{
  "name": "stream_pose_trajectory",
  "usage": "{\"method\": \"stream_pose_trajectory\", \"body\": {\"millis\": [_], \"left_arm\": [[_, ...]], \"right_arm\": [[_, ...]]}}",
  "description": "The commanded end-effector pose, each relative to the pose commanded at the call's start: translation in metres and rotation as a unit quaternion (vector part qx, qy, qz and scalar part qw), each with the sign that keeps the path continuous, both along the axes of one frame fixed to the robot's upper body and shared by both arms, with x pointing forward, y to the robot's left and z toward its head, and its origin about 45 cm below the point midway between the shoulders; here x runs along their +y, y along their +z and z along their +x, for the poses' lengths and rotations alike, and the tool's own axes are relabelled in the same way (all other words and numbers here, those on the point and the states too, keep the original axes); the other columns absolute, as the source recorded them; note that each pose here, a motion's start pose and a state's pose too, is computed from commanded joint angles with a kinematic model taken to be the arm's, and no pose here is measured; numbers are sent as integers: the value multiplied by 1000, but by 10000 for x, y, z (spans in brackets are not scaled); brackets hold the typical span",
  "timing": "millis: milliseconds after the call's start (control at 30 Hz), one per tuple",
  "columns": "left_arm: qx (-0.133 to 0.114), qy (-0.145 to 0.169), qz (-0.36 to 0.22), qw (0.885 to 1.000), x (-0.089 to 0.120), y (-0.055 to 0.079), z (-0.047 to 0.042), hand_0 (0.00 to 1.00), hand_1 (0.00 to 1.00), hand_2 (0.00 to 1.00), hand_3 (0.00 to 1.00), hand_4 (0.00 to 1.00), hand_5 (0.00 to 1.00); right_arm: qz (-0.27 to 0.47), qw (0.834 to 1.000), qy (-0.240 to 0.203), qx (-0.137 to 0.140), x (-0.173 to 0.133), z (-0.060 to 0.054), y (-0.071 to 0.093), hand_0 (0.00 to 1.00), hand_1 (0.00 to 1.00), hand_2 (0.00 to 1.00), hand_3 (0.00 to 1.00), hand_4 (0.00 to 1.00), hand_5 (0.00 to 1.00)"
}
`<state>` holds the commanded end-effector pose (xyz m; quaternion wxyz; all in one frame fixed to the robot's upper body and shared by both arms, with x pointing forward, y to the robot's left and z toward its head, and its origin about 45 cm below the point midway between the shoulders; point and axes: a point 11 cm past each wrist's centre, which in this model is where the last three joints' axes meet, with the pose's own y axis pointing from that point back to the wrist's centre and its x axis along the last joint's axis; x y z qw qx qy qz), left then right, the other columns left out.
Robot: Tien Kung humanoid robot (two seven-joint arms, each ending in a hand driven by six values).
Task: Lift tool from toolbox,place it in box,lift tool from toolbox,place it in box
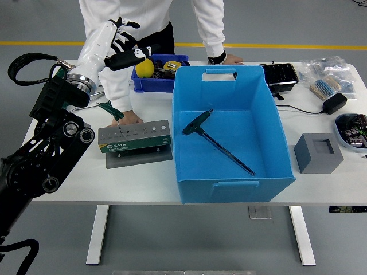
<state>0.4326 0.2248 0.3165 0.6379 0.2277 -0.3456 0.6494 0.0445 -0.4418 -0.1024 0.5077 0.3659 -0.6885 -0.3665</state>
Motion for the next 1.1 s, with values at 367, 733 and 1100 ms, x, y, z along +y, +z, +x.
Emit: {"method": "stream_pose_trajectory", "body": {"millis": [367,733,1100], "left_arm": [[37,-191,273,942,-92,-202,-144,609,698,766,725,998,690],[136,-208,398,883,-40,-756,-236,658,728,772,744,998,753],[115,-190,434,873,96,-908,-125,632,687,722,692,998,731]], "right_arm": [[1,1000,-3,-3,-5,15,3,666,633,710,581,834,748],[2,1000,-2,-1,9,15,-2,665,632,709,580,833,748],[2,1000,0,0,10,25,-1,665,632,709,580,831,751]]}}
